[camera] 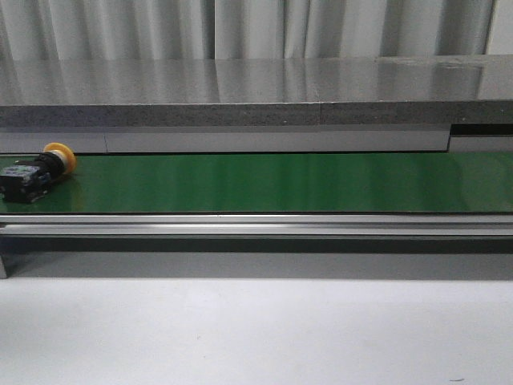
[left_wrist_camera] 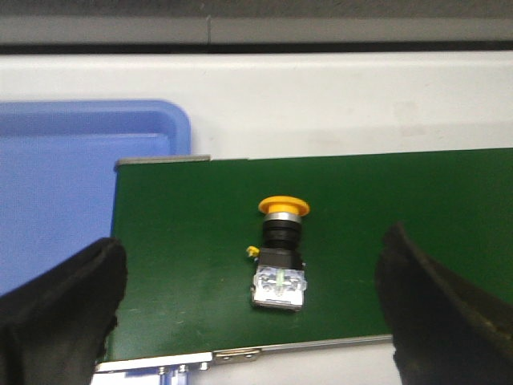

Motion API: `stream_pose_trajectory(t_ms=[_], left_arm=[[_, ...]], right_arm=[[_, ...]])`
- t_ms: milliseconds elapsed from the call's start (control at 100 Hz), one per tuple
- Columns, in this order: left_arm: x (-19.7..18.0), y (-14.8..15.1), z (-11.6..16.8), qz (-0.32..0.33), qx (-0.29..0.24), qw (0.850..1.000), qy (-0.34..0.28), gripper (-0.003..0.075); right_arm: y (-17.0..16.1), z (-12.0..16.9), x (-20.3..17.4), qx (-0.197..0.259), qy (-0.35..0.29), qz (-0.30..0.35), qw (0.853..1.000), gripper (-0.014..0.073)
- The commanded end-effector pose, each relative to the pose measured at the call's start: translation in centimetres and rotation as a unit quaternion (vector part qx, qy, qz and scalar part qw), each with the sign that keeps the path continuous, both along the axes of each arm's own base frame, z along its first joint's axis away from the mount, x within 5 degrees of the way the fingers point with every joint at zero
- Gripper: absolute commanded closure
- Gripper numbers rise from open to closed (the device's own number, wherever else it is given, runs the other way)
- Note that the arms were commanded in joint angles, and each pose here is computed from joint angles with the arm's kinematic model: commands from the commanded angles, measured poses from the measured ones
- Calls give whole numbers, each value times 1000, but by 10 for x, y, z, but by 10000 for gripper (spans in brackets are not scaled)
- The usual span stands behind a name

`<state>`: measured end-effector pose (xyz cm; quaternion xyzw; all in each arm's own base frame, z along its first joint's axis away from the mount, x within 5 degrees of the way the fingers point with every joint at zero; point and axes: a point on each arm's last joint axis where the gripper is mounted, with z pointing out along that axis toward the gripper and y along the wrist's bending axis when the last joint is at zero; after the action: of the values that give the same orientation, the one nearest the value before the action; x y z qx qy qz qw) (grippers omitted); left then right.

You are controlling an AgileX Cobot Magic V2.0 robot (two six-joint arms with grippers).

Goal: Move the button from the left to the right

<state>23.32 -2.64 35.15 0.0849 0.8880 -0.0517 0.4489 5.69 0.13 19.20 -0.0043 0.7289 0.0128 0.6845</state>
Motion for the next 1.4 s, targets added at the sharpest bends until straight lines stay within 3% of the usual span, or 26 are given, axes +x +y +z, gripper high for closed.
stream_pose_trajectory(t_ms=[0,170,380,590,780,990,1280,1390], left_arm=[[-26,-8,20,-12,-19,995,-99,120],[-86,-8,15,-29,-36,979,-198,120],[-141,4,-12,-18,-47,959,-279,144],[-168,9,-41,-18,-52,951,-305,152],[-168,9,-62,-18,-48,957,-285,186],[-166,9,-70,-16,-47,959,-280,342],[-166,10,-70,-15,-48,958,-283,701],[-166,10,-70,-15,-48,958,-283,715]], right_arm=[[0,8,-1,-4,-49,0,999,663],[0,8,-1,-4,-49,0,999,663],[0,8,-1,-4,-49,0,999,663],[0,8,-1,-4,-49,0,999,663],[0,8,-1,-4,-49,0,999,663],[0,8,-1,-4,-49,0,999,663],[0,8,-1,-4,-49,0,999,663],[0,8,-1,-4,-49,0,999,663]])
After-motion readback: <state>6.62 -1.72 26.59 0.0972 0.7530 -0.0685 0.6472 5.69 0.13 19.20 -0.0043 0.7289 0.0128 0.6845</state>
